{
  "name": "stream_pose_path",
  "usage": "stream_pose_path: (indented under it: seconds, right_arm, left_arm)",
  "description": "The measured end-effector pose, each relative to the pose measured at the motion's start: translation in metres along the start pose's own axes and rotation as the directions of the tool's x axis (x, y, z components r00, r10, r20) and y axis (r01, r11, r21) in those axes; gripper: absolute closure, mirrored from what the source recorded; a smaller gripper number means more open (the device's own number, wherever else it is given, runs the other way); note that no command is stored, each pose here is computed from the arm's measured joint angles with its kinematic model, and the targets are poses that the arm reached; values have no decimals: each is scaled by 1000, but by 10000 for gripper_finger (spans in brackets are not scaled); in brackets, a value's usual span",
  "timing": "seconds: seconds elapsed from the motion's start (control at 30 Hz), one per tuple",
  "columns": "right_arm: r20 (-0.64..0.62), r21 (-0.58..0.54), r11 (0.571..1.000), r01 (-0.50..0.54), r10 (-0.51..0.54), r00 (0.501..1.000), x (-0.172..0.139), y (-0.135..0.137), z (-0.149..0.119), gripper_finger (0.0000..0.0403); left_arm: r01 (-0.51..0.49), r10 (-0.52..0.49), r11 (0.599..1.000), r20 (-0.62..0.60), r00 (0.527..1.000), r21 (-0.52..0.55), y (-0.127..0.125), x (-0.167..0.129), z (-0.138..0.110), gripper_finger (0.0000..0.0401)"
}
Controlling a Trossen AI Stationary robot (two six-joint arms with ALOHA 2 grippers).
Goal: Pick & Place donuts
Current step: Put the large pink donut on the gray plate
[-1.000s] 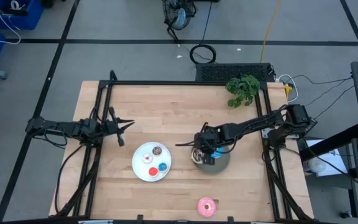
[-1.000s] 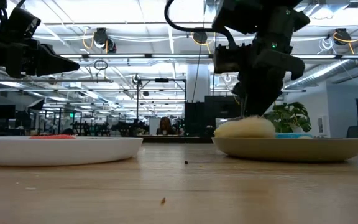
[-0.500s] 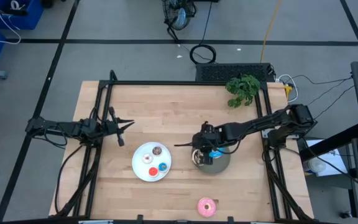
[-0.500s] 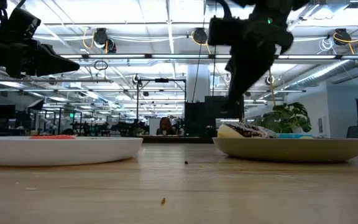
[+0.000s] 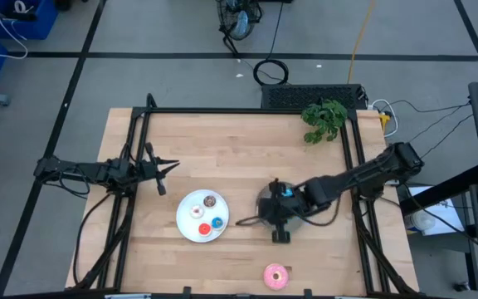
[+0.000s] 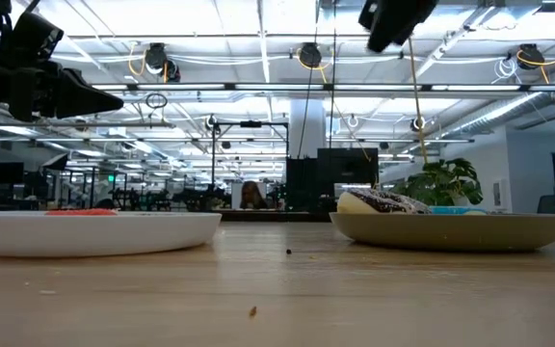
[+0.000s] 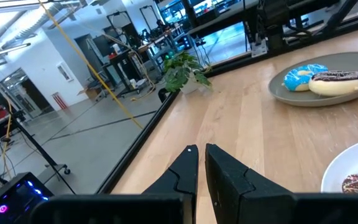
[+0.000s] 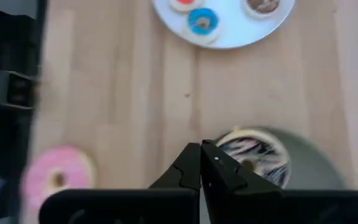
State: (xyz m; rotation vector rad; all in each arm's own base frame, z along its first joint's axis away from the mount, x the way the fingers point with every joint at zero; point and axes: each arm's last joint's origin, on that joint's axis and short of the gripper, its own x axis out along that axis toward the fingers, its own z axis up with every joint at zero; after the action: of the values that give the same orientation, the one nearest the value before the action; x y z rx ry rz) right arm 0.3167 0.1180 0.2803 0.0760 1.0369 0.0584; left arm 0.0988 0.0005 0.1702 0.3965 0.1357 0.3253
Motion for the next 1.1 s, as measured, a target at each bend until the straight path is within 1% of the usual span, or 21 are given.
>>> stream_pose_path:
  seconds: [0.07, 0.17, 0.3, 0.5, 0.6, 0.7, 0.77, 0.9, 0.97, 1.1]
  right_arm:
    - [-22, 26, 1000, -10, 10, 1000, -7, 13, -1, 403]
    - [-52, 28, 999, -24, 26, 998, -11, 34, -6, 403]
    - [-45, 28, 997, -68, 69, 997, -14, 58, -6, 403]
    - [-19, 14, 994, -109, 109, 994, -19, 85, 9, 403]
    - [-68, 21, 996, -85, 86, 994, -16, 93, 14, 403]
    - [-138, 59, 997, -52, 60, 989, -11, 97, 18, 403]
    - [-190, 69, 995, -70, 82, 978, -4, 104, 21, 403]
    - [-296, 53, 992, -114, 125, 947, 21, 121, 19, 403]
    - [-341, 43, 994, -101, 110, 934, 31, 125, 15, 403]
    - [-379, 29, 998, -64, 70, 923, 44, 126, 9, 403]
  left_arm:
    - [1, -1, 1000, -2, 1000, 1, 0, 0, 0, 364]
    - [1, -1, 1000, -2, 1000, 1, 0, 0, 0, 364]
    - [1, -1, 1000, -2, 1000, -1, 0, 0, 0, 364]
    - [1, -1, 1000, -3, 1000, -18, 0, 0, 0, 364]
    - [1, -1, 1000, -3, 1000, -20, 0, 0, 0, 364]
    - [1, -1, 1000, -4, 1000, -20, 0, 0, 0, 364]
    - [1, -1, 1000, -4, 1000, -20, 0, 0, 0, 364]
    - [1, -1, 1000, -4, 1000, -20, 0, 0, 0, 364]
    - [1, -1, 1000, -5, 1000, -20, 0, 0, 0, 364]
    - [1, -1, 1000, -4, 1000, -21, 0, 0, 0, 364]
